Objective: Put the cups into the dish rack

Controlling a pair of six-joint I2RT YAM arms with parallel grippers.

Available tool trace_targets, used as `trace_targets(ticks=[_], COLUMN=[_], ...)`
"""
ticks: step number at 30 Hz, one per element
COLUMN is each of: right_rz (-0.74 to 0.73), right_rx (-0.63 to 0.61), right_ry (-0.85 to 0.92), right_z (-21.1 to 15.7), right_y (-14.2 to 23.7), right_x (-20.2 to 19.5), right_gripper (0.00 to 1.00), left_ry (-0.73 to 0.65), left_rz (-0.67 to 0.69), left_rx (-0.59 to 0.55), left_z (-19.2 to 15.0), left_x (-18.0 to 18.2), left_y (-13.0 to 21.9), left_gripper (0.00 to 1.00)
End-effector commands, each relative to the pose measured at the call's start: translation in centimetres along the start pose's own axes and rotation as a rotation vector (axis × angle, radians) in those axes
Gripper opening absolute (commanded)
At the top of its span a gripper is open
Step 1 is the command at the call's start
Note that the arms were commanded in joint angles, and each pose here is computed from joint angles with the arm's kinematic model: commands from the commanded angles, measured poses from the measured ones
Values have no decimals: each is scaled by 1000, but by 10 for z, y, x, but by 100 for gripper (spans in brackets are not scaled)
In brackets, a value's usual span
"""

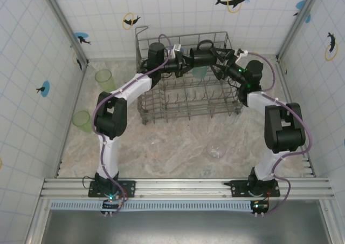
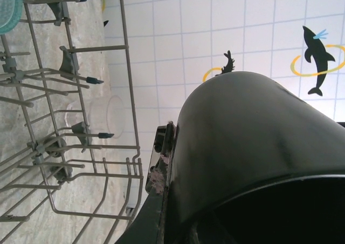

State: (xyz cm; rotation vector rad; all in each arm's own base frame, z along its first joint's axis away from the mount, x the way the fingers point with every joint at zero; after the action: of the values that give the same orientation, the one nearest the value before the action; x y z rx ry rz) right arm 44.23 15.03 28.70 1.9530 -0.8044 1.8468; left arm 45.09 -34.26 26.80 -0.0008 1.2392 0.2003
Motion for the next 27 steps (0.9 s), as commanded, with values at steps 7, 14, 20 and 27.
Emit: trace_targets(ticks=[7, 14, 20, 27], right_rz=[52, 35, 62, 104], right_rx=[24, 27, -16, -56], right_ry=[-7, 49, 64, 52], right_z=[2, 0, 4, 0], right_y=[-13, -14, -18, -27], right_x=[5, 2, 7, 8], right_gripper=[89, 97, 100, 98], left_ry=[-135, -137, -133, -123], left_rz=[-127, -143, -147, -138], left_rx=[22, 26, 34, 32], left_z=[6, 4, 0, -2], left_x=[-45, -49, -51, -46], left_y=[-2, -2, -5, -8], left_gripper=[0, 0, 0, 0])
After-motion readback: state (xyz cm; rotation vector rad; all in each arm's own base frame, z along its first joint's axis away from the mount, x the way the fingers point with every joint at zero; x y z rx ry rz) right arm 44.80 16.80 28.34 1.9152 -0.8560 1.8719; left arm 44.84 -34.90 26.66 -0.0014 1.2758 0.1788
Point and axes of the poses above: each hand's point on the last joint's axis, 136 mm out from that joint toward the fingers, its own y axis back along the fingers, its own x axis along the line the jaws close on, z = x × y, the point moved 5 cm from there along y, back along the fingers, and after that the axes turned 13 degrees about -y, right-handed, at the moved point
